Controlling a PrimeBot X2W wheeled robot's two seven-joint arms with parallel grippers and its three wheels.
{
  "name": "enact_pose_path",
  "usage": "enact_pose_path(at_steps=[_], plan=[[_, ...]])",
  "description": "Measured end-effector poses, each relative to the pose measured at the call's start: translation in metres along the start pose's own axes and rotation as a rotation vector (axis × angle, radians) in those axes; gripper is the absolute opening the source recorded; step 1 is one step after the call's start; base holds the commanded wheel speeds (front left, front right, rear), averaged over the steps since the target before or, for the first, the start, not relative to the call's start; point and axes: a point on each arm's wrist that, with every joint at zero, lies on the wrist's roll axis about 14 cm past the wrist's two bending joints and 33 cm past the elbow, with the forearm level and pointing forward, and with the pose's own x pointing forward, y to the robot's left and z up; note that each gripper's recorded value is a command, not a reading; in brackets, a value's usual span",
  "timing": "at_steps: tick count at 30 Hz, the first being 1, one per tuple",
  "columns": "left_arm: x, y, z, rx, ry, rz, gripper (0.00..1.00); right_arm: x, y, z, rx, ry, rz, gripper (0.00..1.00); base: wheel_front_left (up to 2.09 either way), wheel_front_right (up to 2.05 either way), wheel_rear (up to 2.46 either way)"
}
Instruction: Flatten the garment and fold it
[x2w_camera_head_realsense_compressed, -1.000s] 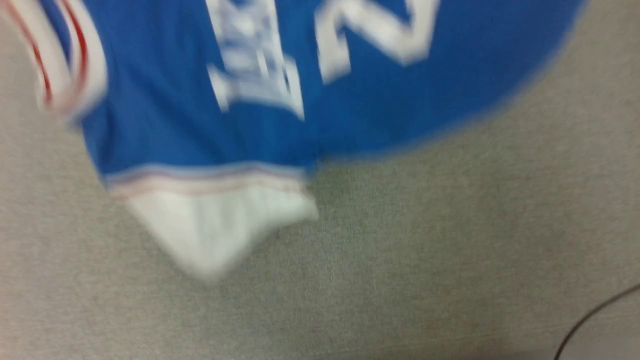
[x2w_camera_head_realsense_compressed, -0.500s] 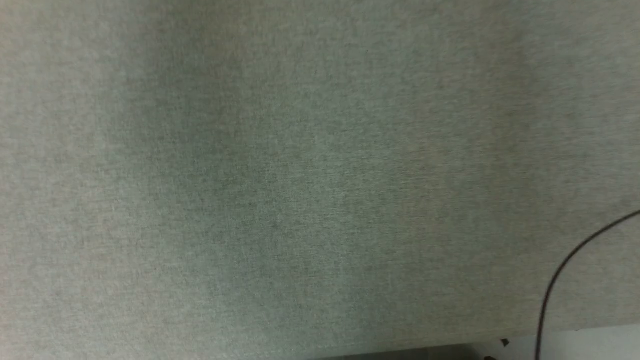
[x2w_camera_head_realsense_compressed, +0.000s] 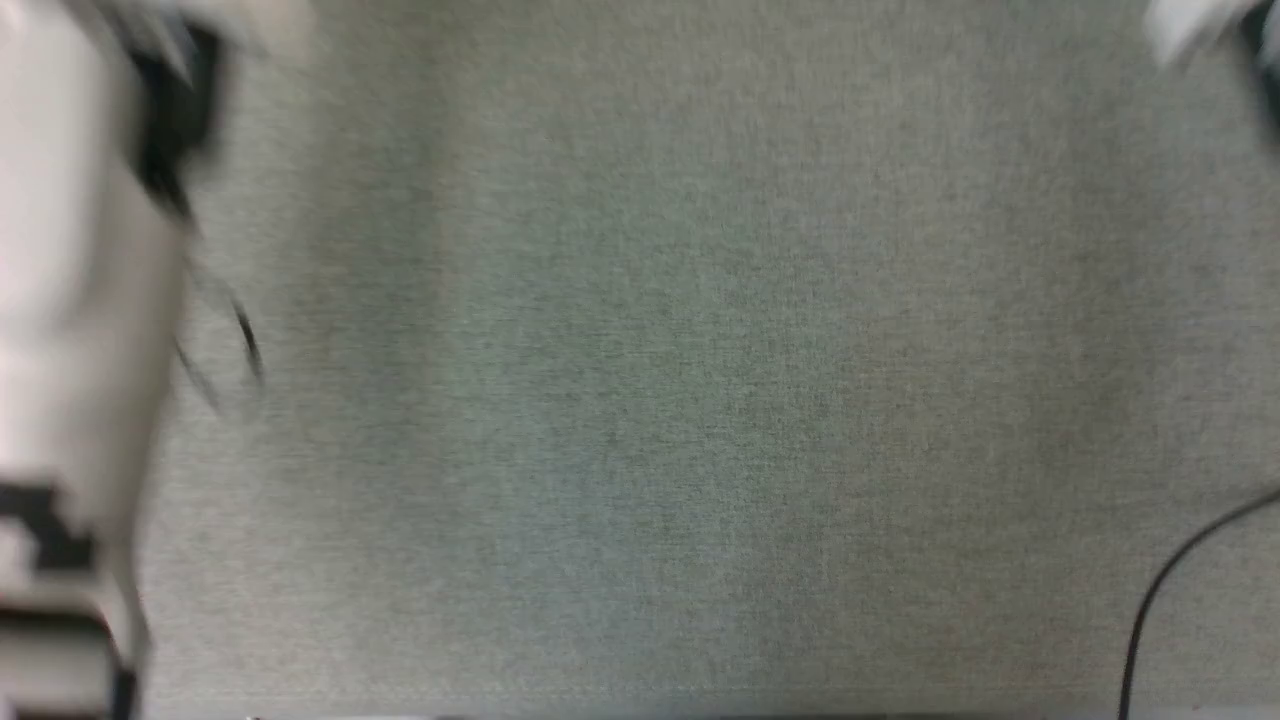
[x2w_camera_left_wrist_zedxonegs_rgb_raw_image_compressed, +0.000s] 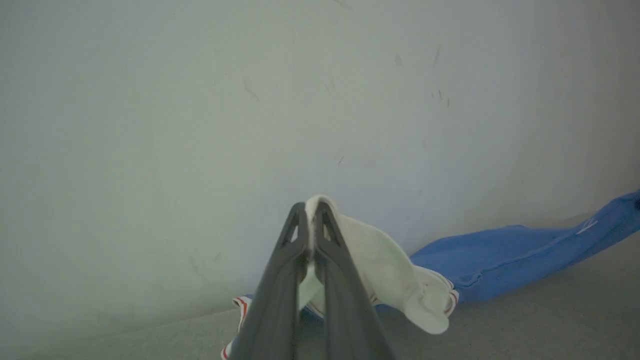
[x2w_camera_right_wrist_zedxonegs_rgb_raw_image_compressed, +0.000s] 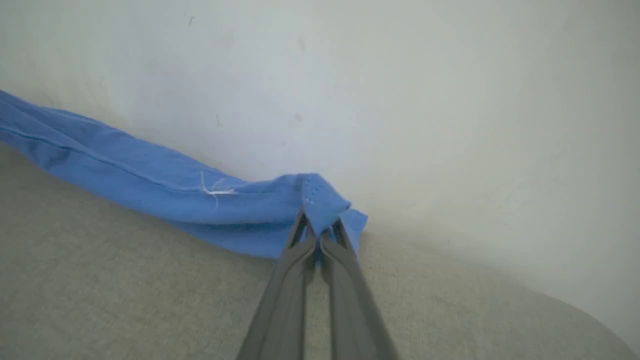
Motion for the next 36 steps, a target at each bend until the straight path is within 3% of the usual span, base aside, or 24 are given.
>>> enact_pose_path(at_steps=[6,14,23,36], plan=[[-0.104,-0.012,-0.067,-0.05,0.318,0.019,0.0,-0.066,0.027,-0.053,-0.014,0.167,0.065,0.0,0.0,0.0,0.0],[-0.242,-0.038,-0.088,-0.064,0.706,-0.016,0.0,-0.153,0.033,-0.071,0.016,0.321,0.078,0.0,0.0,0.0,0.0],[-0.328,-0.05,-0.043,-0.128,0.812,0.022,0.0,-0.228,0.06,-0.048,0.062,0.364,0.181,0.0,0.0,0.0,0.0],[-0.434,-0.098,-0.016,-0.305,0.997,-0.003,0.0,-0.359,0.073,-0.096,0.202,0.716,0.196,0.0,0.0,0.0,0.0]])
